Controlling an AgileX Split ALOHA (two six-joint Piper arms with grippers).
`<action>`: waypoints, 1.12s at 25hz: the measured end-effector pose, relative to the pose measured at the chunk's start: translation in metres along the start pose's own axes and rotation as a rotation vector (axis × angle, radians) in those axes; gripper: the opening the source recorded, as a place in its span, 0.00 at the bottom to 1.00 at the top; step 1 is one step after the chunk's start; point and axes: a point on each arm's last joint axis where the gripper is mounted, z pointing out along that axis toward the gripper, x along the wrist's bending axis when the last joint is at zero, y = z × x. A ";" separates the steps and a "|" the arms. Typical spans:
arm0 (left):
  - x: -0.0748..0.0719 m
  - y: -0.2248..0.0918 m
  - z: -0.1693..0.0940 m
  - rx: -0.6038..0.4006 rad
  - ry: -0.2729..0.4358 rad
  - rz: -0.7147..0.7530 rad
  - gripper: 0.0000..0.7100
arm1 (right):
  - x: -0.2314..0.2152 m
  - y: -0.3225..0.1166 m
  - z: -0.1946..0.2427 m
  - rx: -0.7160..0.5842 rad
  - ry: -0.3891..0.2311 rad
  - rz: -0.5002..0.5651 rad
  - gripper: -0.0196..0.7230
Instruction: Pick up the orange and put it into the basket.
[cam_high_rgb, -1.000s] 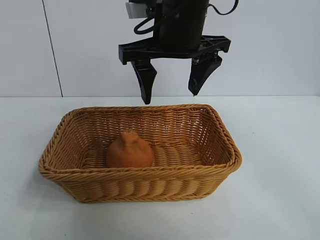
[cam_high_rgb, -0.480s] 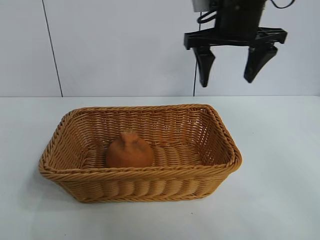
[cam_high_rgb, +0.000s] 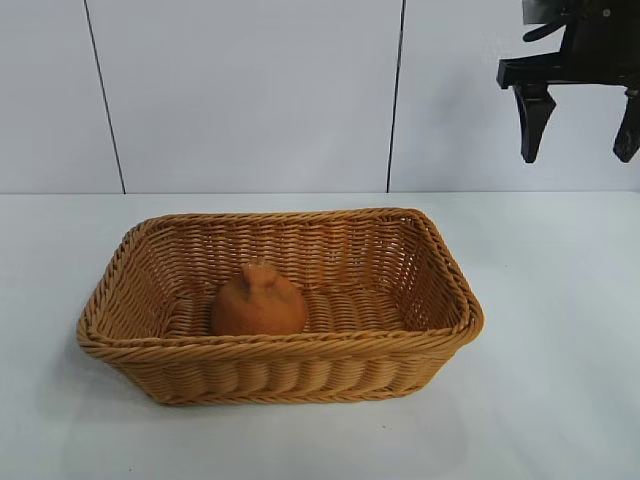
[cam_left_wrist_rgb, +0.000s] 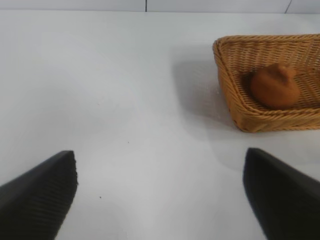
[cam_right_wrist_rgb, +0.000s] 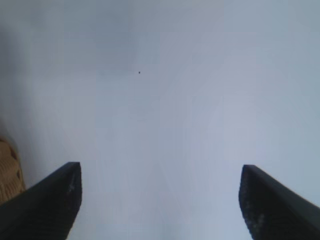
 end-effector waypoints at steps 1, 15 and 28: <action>0.000 0.000 0.000 0.000 0.000 0.000 0.91 | 0.000 0.000 0.000 0.001 0.002 -0.001 0.82; 0.000 0.000 0.000 0.000 0.000 0.000 0.91 | -0.006 -0.087 -0.022 0.117 0.034 -0.011 0.83; 0.000 0.000 0.000 0.000 0.000 0.000 0.91 | -0.023 -0.254 -0.045 0.062 0.049 -0.054 0.83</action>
